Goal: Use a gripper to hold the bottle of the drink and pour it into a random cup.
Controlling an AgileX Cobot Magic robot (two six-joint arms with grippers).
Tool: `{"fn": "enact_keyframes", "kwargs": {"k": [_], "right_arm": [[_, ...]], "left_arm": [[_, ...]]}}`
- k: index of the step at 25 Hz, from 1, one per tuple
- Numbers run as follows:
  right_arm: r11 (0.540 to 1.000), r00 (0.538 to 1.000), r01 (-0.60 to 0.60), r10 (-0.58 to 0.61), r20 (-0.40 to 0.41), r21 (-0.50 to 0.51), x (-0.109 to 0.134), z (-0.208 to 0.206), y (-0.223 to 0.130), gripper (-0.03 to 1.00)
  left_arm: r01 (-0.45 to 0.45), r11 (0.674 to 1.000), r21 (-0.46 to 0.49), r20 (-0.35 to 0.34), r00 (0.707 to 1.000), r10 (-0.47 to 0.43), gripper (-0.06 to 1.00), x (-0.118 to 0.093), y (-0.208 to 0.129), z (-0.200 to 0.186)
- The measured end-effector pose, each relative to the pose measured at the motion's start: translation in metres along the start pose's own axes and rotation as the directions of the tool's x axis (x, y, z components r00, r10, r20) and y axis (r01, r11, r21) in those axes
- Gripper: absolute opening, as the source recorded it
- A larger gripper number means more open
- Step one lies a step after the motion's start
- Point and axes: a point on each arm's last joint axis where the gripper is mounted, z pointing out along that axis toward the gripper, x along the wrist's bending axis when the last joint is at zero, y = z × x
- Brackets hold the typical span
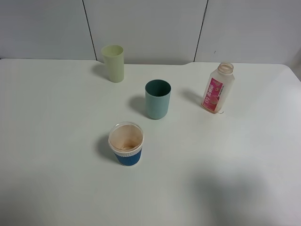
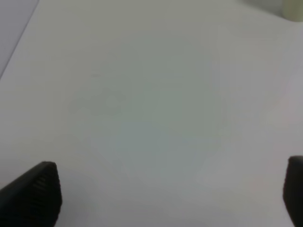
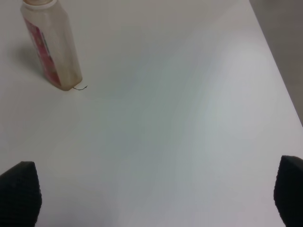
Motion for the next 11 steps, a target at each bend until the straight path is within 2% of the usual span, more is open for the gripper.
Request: {"fn": "enact_keyframes", "kwargs": {"k": [11], "right_arm": [[1.0, 1.0, 0.0, 0.0, 0.0, 0.0, 0.0, 0.0, 0.0, 0.98]], "left_arm": [[0.0, 1.0, 0.0, 0.0, 1.0, 0.0, 0.93, 0.0, 0.0, 0.0]]}}
